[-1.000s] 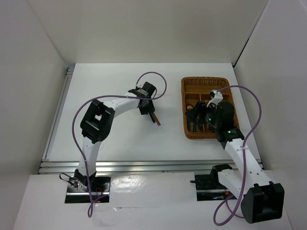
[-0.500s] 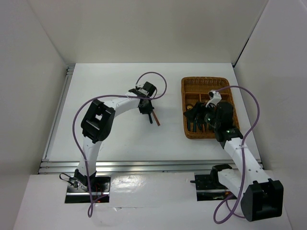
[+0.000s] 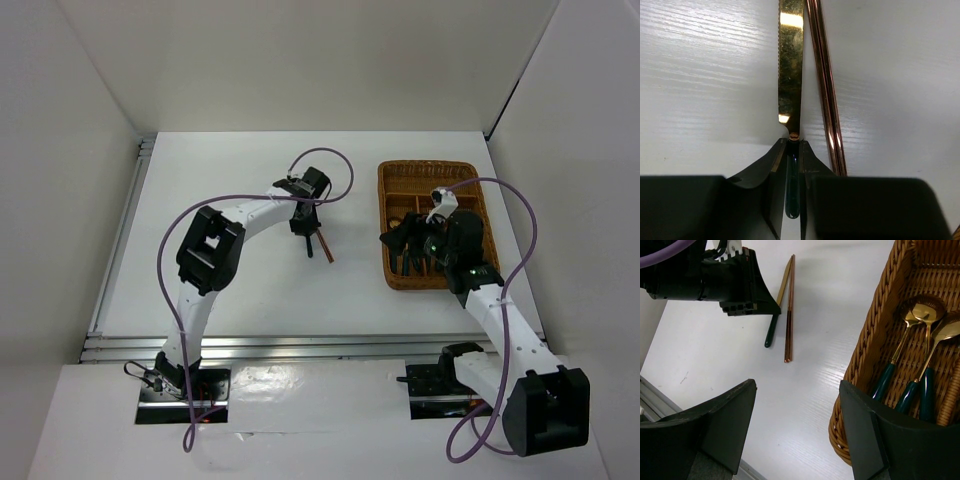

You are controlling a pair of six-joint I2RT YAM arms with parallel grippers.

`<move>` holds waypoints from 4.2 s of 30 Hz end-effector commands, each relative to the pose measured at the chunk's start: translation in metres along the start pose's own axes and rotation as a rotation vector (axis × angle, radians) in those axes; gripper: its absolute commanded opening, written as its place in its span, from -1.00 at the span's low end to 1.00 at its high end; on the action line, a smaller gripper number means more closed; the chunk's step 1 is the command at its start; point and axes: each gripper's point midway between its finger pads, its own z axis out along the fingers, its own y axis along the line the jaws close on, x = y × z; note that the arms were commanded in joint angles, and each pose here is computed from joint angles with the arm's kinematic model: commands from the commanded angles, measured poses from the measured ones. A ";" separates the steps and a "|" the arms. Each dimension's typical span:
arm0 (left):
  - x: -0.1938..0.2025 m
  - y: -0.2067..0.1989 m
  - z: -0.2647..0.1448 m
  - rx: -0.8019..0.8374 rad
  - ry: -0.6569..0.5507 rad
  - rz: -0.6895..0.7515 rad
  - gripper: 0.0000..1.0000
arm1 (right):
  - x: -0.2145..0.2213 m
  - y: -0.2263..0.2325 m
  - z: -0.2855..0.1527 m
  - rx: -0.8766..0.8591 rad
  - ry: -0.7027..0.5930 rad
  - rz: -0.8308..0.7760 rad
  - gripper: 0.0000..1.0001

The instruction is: Sort the eating utensils into containers

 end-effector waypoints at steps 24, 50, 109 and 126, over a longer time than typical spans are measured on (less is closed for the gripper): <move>-0.036 0.016 -0.117 0.190 -0.163 -0.054 -0.75 | -0.001 0.106 0.079 -0.256 -0.002 -0.141 0.57; -0.035 -0.004 -0.154 0.381 -0.183 -0.084 -0.62 | 0.042 0.168 0.156 -0.405 0.109 -0.145 0.80; -0.074 0.107 -0.160 0.271 -0.284 -0.080 0.90 | -0.016 -0.217 -0.085 1.509 0.432 -0.104 0.00; -0.055 0.022 -0.093 0.323 -0.131 -0.017 0.80 | -0.054 -0.058 -0.006 0.382 0.012 -0.003 0.40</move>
